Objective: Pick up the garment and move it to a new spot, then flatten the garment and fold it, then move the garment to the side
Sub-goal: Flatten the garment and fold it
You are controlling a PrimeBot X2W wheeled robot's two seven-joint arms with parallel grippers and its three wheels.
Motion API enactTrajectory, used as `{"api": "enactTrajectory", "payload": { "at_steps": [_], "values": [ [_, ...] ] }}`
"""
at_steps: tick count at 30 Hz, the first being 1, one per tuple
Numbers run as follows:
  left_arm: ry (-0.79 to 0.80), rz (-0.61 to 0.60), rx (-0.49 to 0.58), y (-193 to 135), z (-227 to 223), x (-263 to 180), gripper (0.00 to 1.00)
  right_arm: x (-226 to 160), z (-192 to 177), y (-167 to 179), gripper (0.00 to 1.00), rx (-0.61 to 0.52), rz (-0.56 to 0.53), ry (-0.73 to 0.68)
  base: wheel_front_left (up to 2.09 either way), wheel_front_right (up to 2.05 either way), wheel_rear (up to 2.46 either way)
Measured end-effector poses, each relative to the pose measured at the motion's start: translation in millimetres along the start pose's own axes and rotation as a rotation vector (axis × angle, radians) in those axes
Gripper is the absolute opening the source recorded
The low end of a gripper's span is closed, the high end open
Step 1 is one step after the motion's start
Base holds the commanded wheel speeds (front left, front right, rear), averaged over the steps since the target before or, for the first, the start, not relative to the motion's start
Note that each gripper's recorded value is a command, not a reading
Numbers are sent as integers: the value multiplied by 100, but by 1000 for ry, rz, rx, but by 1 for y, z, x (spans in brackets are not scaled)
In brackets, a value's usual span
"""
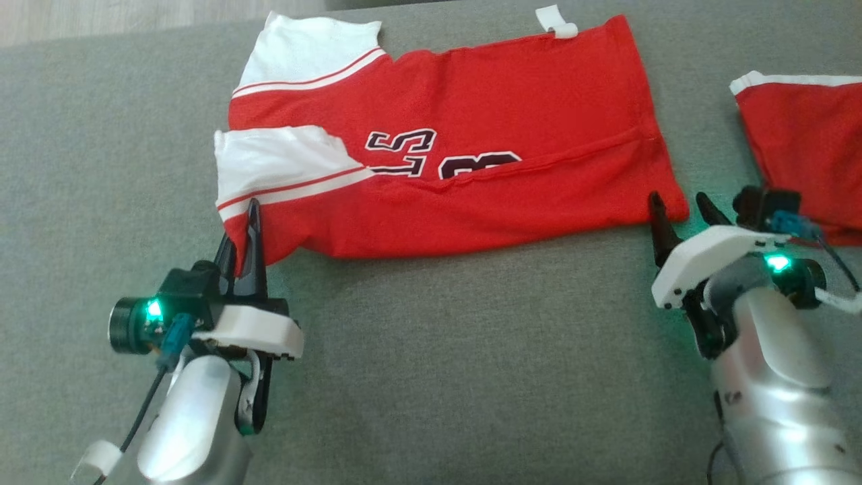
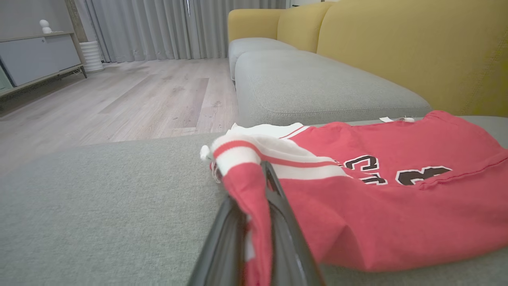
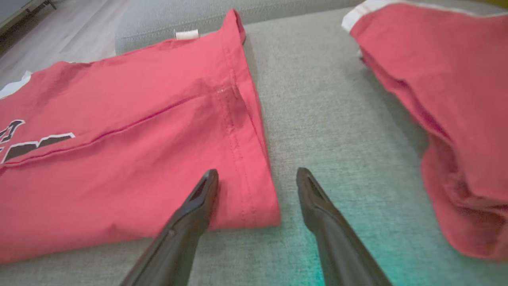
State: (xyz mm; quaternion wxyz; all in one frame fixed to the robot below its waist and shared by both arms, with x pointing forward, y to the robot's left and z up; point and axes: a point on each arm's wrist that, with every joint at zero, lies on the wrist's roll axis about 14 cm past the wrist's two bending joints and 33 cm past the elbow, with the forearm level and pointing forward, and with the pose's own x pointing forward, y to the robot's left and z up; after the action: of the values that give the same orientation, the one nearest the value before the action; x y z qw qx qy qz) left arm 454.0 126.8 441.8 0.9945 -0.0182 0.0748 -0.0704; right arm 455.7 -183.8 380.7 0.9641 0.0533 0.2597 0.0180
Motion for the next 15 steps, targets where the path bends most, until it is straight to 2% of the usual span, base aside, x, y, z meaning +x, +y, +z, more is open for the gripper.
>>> {"api": "enactTrajectory", "payload": {
  "at_steps": [5, 6, 7, 8, 15],
  "values": [
    [16, 10, 5, 5, -6, -1, 0, 13, -9, 6, 100, 2, 13, 72, 0, 0, 0],
    [18, 11, 6, 6, -7, -2, 0, 15, -9, 8, 84, -5, 16, 80, 0, 0, 0],
    [20, 11, 7, 6, -7, -3, 0, 17, -8, 9, 20, -14, 19, 85, 0, 0, 0],
    [21, 11, 8, 6, -8, -3, 0, 18, -7, 11, 0, -28, 22, 88, 0, 0, 0],
    [30, 12, 27, 9, -9, -5, 0, 12, 1, 9, 0, -78, 17, 39, 0, 0, 0]
  ]
}}
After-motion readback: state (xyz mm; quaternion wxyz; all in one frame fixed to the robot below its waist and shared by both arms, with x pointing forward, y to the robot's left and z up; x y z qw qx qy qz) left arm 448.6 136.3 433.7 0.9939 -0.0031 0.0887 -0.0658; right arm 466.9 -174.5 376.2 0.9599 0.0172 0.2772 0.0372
